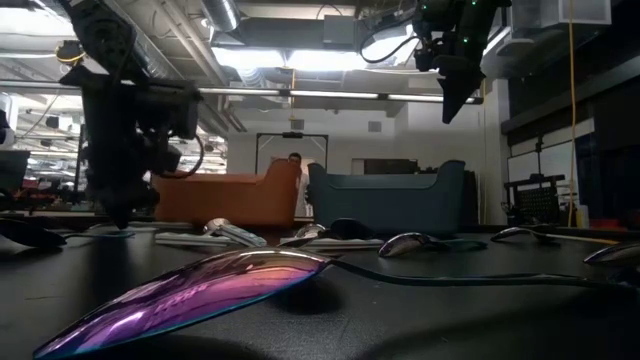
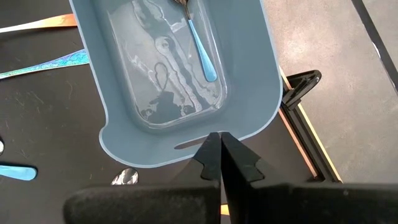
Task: Sort silverware by color (type)
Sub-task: Put the white patterned spoon into the top orange bin
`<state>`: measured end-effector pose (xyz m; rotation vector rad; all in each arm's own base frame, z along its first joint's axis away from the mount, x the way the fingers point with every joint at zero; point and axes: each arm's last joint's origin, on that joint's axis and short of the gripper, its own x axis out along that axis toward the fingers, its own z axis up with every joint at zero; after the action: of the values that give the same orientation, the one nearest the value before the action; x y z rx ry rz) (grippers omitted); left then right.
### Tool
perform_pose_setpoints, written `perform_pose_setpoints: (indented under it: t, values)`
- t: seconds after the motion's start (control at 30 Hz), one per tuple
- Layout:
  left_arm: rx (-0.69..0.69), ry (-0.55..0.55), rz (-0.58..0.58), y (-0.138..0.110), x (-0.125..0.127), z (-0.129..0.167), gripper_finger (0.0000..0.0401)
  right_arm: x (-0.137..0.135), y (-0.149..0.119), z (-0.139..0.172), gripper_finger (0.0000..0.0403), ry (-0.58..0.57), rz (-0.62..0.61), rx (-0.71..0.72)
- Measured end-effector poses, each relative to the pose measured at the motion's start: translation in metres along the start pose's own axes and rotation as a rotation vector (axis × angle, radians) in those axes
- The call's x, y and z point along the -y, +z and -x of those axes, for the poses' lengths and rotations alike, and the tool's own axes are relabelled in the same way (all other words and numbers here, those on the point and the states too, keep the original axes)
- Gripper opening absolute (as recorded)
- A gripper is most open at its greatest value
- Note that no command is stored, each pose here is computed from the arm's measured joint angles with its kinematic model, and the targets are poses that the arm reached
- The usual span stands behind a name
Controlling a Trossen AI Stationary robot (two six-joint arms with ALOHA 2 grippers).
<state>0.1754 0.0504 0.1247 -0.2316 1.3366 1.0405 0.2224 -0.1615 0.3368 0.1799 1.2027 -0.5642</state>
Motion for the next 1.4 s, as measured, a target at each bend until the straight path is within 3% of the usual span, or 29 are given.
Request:
perform_pose_setpoints:
  t: [0.27, 0.9, 1.4]
  values:
    - [-0.02, -0.128, -0.039, 0.002, 0.012, 0.013, 0.0024, 0.0, 0.0, 0.0, 0.0, 0.0, 0.0, 0.0]
    - [0.051, -0.307, -0.116, 0.012, 0.037, 0.045, 0.0024, 0.0, 0.0, 0.0, 0.0, 0.0, 0.0, 0.0]
    - [0.202, -0.38, -0.206, 0.045, 0.042, 0.082, 0.0024, 0.0, 0.0, 0.0, 0.0, 0.0, 0.0, 0.0]
